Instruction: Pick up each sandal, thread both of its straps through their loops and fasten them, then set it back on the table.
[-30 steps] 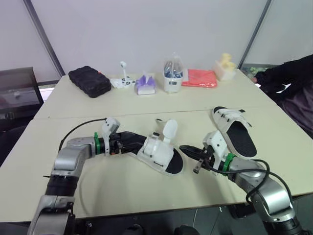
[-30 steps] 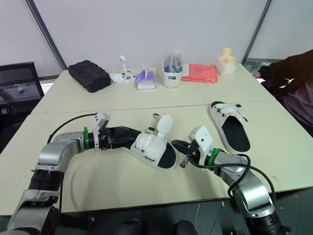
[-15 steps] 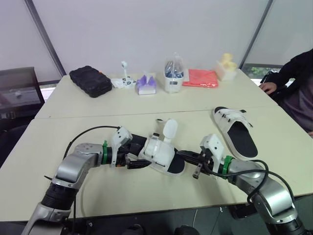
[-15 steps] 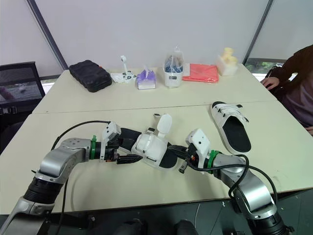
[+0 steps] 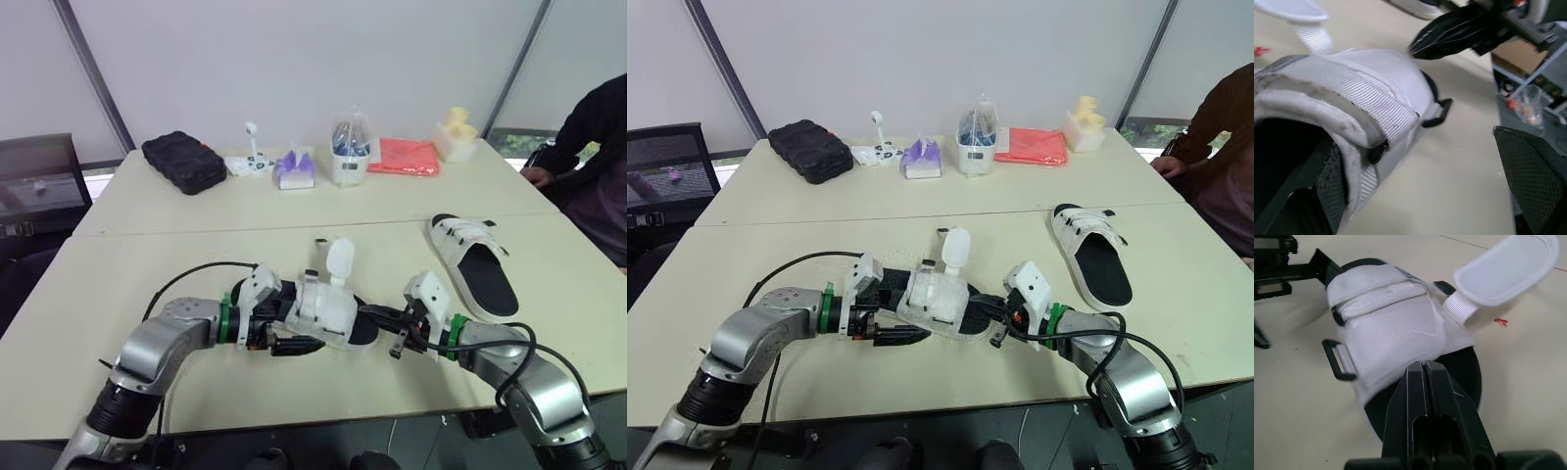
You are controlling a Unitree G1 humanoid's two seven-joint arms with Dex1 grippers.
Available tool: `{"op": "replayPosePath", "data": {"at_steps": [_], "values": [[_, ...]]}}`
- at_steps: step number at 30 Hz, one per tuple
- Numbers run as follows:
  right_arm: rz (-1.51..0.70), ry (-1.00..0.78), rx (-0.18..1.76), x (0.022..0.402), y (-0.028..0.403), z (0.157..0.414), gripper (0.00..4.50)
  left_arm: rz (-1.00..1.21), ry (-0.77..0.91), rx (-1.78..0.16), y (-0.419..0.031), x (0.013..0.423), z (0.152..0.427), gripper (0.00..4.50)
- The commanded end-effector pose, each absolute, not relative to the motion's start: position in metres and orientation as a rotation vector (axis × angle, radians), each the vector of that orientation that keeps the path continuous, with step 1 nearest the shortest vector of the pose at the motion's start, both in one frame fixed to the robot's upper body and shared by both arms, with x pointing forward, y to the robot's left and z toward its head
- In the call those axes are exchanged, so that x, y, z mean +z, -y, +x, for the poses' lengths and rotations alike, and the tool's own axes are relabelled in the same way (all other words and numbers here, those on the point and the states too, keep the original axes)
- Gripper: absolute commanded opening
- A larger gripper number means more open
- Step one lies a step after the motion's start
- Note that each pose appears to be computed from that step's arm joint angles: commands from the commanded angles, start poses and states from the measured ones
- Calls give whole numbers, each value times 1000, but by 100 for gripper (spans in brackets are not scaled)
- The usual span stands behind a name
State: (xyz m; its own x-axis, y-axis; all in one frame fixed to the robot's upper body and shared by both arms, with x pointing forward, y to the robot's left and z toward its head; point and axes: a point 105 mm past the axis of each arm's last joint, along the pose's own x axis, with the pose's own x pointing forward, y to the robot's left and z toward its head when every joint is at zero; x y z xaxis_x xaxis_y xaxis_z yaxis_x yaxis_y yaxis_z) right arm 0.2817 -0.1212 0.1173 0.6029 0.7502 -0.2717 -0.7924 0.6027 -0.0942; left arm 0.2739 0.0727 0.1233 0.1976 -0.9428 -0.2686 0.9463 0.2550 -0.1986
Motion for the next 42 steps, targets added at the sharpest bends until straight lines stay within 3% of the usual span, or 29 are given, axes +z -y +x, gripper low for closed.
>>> {"op": "replayPosePath", "data": {"at_steps": [1, 6, 16, 24, 35, 42], "values": [[-228, -162, 905, 129, 122, 283, 0, -2, -308, -1394, -60, 140, 261, 444], [-242, -164, 890, 129, 129, 286, 0, 10, -332, -1400, -62, 137, 256, 444], [-265, -195, 896, 121, 138, 288, 0, -27, -365, -1301, -125, 148, 261, 444], [-264, -207, 906, 114, 137, 292, 0, -298, -183, -1109, -134, 187, 338, 444], [-254, -202, 920, 106, 126, 295, 0, -526, -408, -1111, -74, 162, 397, 444], [-242, -187, 906, 104, 119, 295, 0, -679, -417, -922, -27, 161, 430, 444]]}}
